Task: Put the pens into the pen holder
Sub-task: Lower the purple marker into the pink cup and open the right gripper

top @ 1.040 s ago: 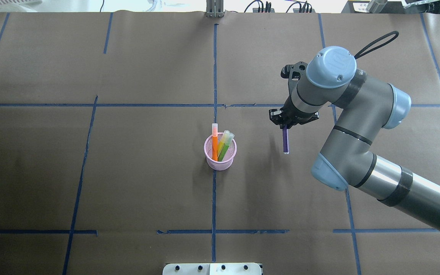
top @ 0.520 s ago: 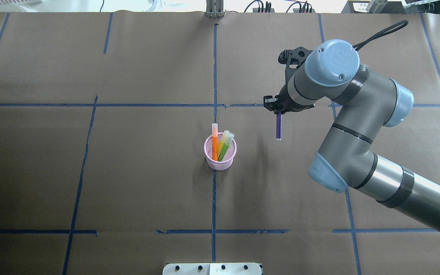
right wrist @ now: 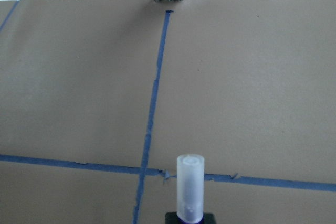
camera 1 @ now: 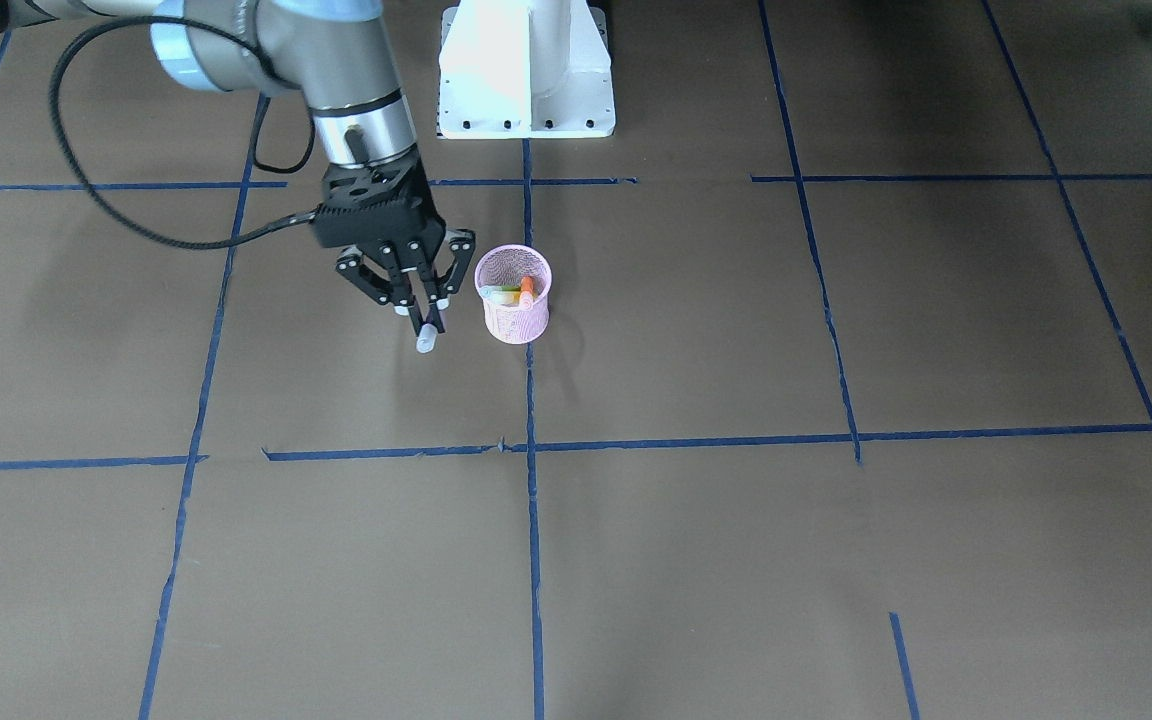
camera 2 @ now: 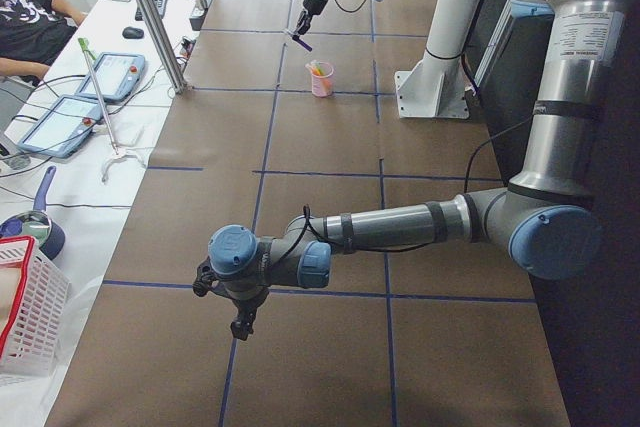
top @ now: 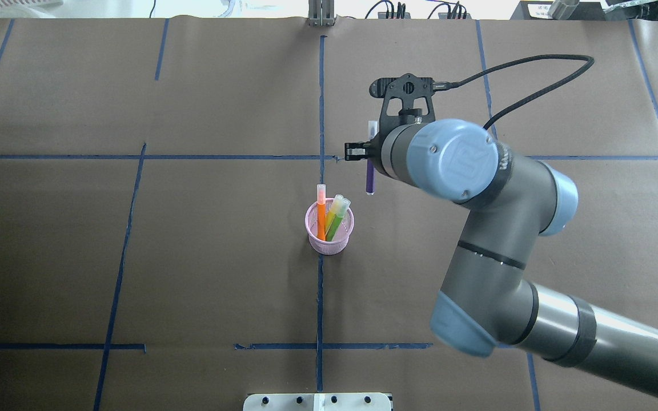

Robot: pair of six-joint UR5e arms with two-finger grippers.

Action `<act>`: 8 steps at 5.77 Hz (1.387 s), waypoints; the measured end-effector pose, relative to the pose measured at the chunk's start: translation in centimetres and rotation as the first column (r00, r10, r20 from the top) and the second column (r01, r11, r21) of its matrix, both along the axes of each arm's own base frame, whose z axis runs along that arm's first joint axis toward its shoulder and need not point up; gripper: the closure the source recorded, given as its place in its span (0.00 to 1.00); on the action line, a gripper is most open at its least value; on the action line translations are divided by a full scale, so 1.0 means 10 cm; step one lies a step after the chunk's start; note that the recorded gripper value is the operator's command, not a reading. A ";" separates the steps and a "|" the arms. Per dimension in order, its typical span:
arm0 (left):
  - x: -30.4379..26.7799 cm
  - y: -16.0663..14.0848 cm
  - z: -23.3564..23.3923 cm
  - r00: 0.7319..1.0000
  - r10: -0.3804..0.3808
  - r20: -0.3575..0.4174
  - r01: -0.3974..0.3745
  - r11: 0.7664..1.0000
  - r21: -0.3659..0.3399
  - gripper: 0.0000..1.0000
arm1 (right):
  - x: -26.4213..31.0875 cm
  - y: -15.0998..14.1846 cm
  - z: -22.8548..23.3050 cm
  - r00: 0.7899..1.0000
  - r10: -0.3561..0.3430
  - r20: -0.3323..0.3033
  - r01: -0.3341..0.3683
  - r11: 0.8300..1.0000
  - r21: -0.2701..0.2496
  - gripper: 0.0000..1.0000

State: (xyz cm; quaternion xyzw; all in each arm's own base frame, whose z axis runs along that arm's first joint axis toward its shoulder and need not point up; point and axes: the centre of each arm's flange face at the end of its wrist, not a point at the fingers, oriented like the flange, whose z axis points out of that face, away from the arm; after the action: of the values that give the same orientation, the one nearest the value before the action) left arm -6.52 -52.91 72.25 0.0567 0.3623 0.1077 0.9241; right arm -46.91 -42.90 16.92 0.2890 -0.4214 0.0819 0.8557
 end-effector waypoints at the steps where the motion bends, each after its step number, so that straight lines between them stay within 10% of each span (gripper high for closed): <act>1: 0.01 0.00 0.01 1.000 0.001 0.001 -0.001 1.000 -0.005 0.00 | -0.04 0.17 -0.18 0.999 0.040 0.014 -0.041 0.998 0.055 1.00; 8: 0.02 0.04 0.05 1.000 0.005 0.017 -0.005 1.000 -0.014 0.00 | -0.76 1.16 -0.05 0.993 0.117 -0.015 -0.114 0.982 0.152 1.00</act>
State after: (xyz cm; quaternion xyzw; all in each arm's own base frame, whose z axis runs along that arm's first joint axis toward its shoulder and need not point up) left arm -6.36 -52.54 72.79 0.0487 0.3555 0.1080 0.9271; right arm -54.46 -31.30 16.38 0.3779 -0.3989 0.0959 0.8300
